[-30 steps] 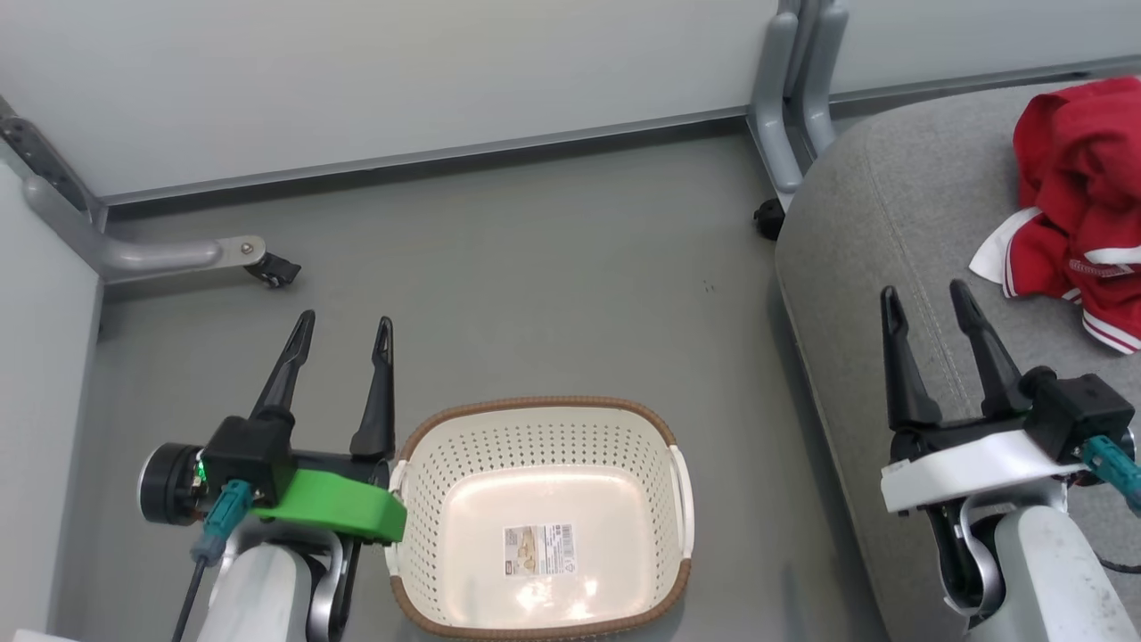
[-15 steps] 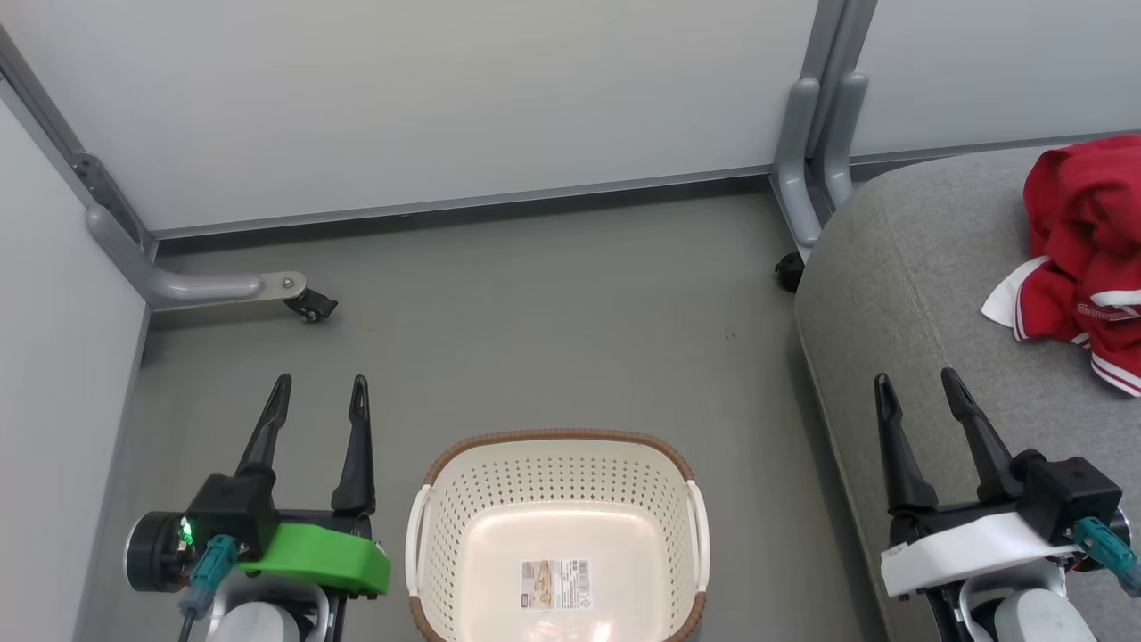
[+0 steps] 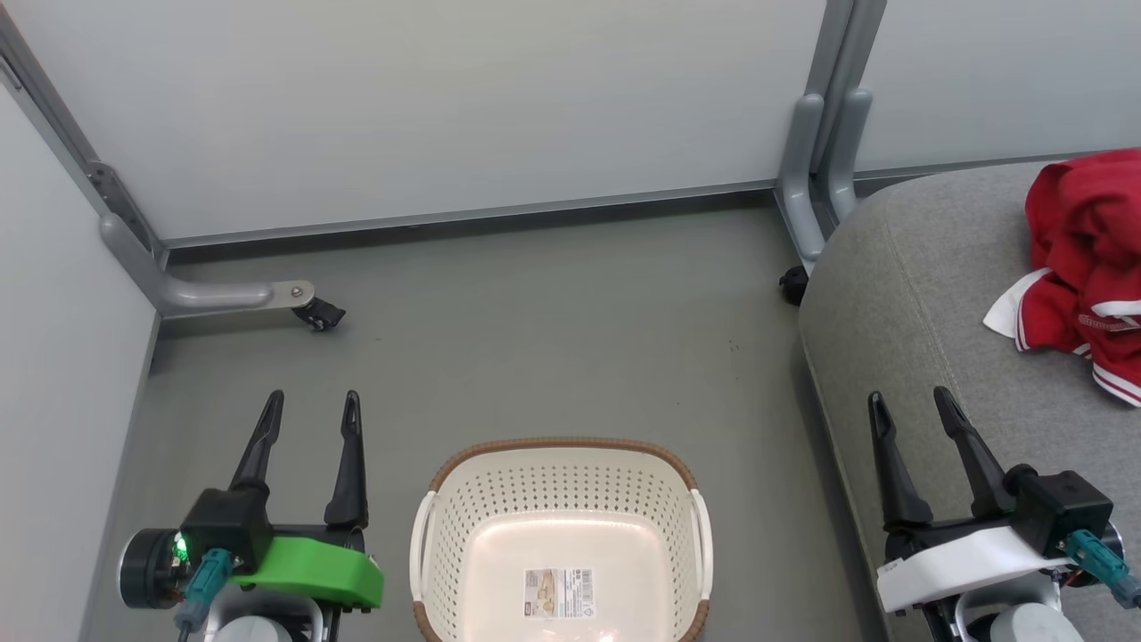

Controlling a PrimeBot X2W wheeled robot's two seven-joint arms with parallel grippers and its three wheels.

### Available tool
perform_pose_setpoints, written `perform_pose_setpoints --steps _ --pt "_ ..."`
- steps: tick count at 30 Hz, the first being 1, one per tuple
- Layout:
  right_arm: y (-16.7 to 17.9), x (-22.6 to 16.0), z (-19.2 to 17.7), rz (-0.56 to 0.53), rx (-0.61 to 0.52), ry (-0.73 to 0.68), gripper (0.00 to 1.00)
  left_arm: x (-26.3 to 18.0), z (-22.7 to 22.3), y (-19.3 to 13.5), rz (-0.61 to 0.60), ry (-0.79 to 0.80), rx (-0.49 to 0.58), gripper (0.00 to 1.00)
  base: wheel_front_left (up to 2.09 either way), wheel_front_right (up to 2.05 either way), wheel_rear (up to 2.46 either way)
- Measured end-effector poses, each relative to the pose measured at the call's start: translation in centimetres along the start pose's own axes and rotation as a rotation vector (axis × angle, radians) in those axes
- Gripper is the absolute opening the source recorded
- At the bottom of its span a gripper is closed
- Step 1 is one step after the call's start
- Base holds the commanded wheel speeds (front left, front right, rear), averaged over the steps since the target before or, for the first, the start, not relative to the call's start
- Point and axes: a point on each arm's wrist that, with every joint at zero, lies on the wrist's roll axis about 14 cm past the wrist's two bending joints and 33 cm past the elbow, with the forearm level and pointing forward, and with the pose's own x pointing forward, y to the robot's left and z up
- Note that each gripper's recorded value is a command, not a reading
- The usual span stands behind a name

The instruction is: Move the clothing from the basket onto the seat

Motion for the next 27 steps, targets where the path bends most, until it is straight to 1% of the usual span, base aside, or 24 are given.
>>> perform_pose_setpoints --steps 9,10,15,17,27 --pt "0.1 0.1 -0.2 0.004 0.003 0.006 1.00 -0.2 -0.4 0.3 0.012 0.011 0.004 1.00 0.00 0.00 0.00" --pt "0.1 0.1 -0.3 0.003 0.004 0.008 0.00 -0.2 -0.4 0.4 0.013 0.012 0.004 0.00 0.00 0.00 0.00" --pt "0.0 -0.7 -2.1 -0.011 0.016 0.065 0.00 -1.0 -2.4 0.4 0.019 0.080 -0.005 0.00 0.00 0.00 0.00" --pt "-0.2 -0.9 -2.4 -0.022 0.041 0.079 0.00 -1.2 -2.9 0.5 0.029 0.103 -0.028 0.00 0.00 0.00 0.00" --pt "-1.3 -1.1 -3.0 -0.086 0.215 0.104 0.00 -1.2 -3.3 1.6 0.095 0.127 -0.219 0.00 0.00 0.00 0.00"
